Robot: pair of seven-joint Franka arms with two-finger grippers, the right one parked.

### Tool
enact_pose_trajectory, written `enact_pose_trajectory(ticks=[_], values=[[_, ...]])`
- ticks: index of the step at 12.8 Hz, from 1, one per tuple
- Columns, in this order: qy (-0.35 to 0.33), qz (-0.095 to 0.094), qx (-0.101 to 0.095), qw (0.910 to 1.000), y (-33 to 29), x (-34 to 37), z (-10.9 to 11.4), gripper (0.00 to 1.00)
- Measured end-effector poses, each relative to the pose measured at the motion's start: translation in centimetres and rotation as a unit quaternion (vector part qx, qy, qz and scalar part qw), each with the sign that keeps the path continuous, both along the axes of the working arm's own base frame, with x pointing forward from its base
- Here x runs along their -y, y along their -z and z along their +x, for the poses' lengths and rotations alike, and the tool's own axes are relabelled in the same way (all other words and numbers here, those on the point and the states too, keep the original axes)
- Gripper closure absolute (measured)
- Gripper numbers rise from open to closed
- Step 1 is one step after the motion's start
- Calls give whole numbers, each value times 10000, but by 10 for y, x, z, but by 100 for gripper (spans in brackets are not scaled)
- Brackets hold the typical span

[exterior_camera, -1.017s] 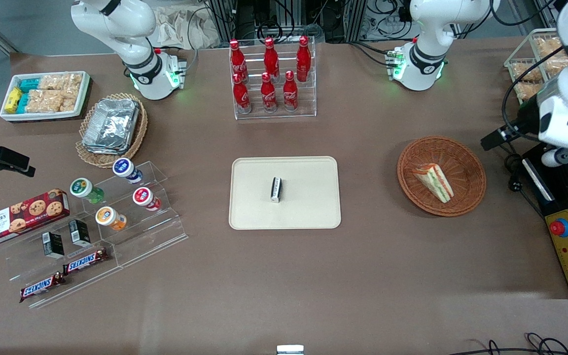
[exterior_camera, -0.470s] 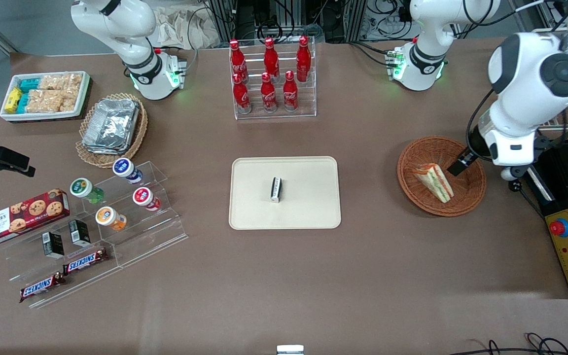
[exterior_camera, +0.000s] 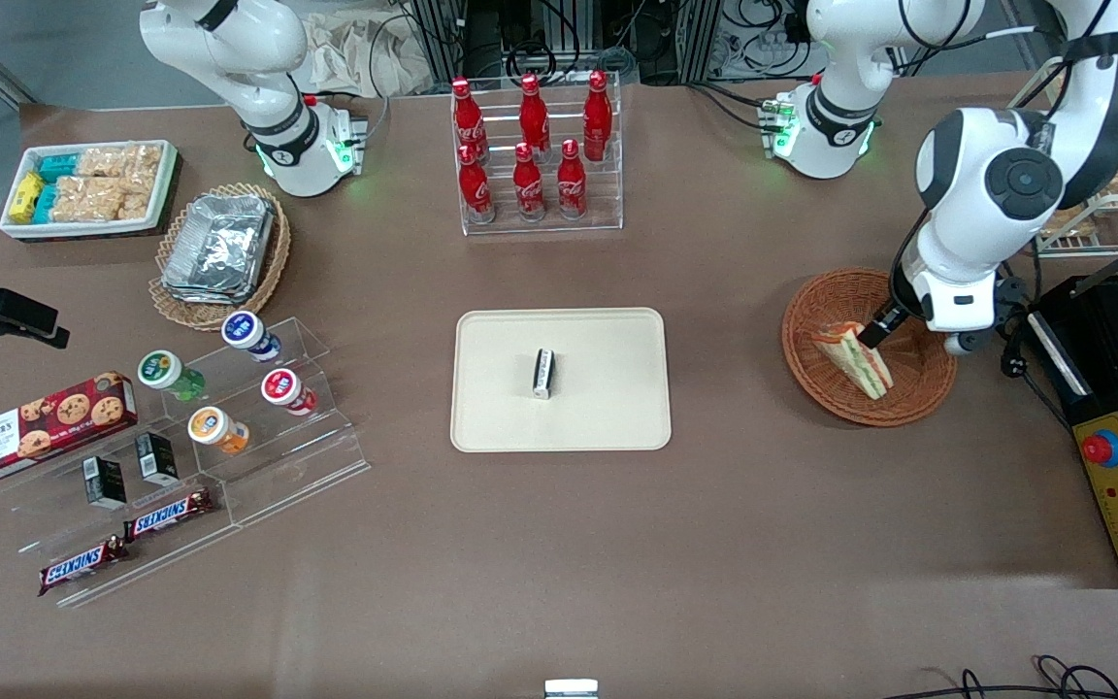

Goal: Place sandwich from basket to tray
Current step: 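Move the left gripper down over the wrapped sandwich in the wicker basket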

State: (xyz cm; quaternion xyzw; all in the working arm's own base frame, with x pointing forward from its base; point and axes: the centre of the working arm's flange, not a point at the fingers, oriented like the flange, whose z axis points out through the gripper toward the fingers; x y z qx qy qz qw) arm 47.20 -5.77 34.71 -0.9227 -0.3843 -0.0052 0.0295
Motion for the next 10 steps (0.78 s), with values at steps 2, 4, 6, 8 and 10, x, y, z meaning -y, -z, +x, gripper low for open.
enact_pose_trajectory(ticks=[2, 4, 6, 8, 10], values=[[-82, -33, 12, 10000, 28, -10, -8, 0], [-166, -48, -67, 9998, 46, -18, -10, 0], [-258, -61, -97, 9996, 56, -27, -8, 0], [-305, -77, -79, 9995, 63, -32, -6, 0], [-300, -96, -54, 9995, 71, -31, -4, 0]])
